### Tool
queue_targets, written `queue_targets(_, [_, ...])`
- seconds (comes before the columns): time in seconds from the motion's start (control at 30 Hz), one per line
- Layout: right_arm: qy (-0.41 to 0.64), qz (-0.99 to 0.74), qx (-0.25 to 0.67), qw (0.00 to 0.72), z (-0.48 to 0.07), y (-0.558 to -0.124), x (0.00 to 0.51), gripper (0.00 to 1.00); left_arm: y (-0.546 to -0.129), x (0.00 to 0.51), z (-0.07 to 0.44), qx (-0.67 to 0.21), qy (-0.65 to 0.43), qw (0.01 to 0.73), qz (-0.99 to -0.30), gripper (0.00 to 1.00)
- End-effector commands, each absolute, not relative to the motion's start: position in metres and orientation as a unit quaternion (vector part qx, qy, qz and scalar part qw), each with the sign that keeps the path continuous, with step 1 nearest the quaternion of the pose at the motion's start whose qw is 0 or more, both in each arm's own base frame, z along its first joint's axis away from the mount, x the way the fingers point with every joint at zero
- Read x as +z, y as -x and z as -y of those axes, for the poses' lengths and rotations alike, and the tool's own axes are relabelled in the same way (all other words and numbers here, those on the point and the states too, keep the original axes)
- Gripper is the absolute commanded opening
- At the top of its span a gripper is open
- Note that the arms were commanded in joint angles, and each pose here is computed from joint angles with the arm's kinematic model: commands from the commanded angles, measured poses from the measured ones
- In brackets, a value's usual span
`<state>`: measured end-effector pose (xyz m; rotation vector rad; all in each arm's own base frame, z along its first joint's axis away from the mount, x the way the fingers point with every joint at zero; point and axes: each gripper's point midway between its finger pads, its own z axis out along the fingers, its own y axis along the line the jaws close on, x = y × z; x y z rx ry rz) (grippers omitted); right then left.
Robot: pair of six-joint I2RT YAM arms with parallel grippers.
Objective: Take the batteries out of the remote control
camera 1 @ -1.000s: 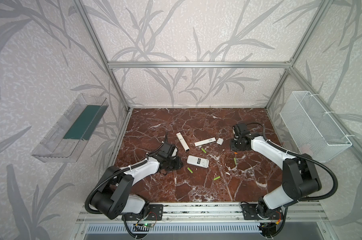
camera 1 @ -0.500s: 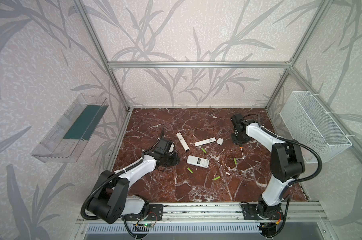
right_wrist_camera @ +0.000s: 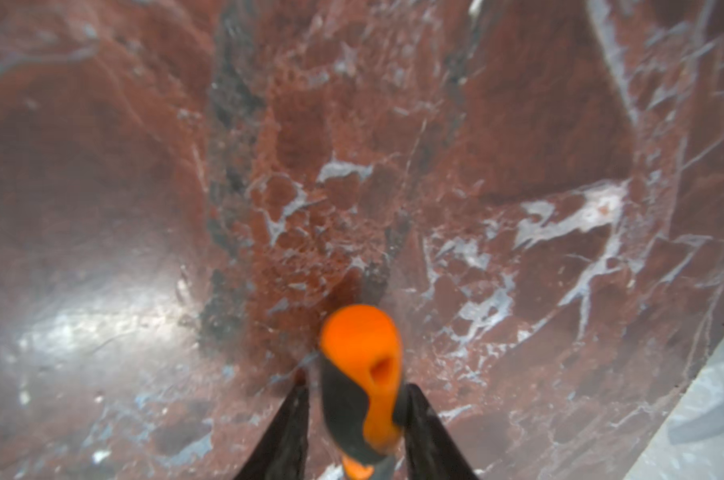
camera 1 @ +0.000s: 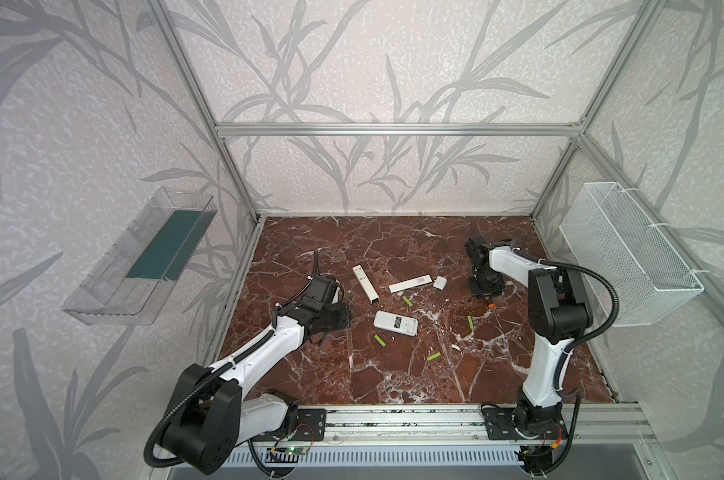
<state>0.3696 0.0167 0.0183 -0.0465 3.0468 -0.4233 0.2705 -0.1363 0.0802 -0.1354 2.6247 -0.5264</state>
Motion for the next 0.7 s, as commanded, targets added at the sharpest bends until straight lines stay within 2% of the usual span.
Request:
queue_targets(0.0, [0.013, -0.99, -0.138, 0.019, -0.017, -0.365, 0.01, 0.41, -0.265, 0.076, 0.125, -0.169, 0.055, 0.23, -0.957, 0.31])
queue_targets(0.37, [0.008, -0.99, -0.127, 0.054, -0.02, -0.373, 0.037, 0.44, -0.273, 0.094, 0.118, -0.15, 0.051, 0.249, -0.955, 0.31])
queue_targets(0.6, [-0.004, -0.987, -0.11, 0.121, -0.024, -0.381, 0.096, 0.46, -0.29, 0.132, 0.099, -0.094, 0.031, 0.294, -0.951, 0.37])
queue_targets(0.63, [-0.006, -0.985, -0.107, 0.138, -0.024, -0.382, 0.109, 0.46, -0.295, 0.14, 0.094, -0.081, 0.026, 0.305, -0.949, 0.39])
queue_targets(0.67, [-0.007, -0.983, -0.105, 0.152, -0.024, -0.382, 0.12, 0.46, -0.299, 0.147, 0.089, -0.066, 0.024, 0.316, -0.946, 0.45])
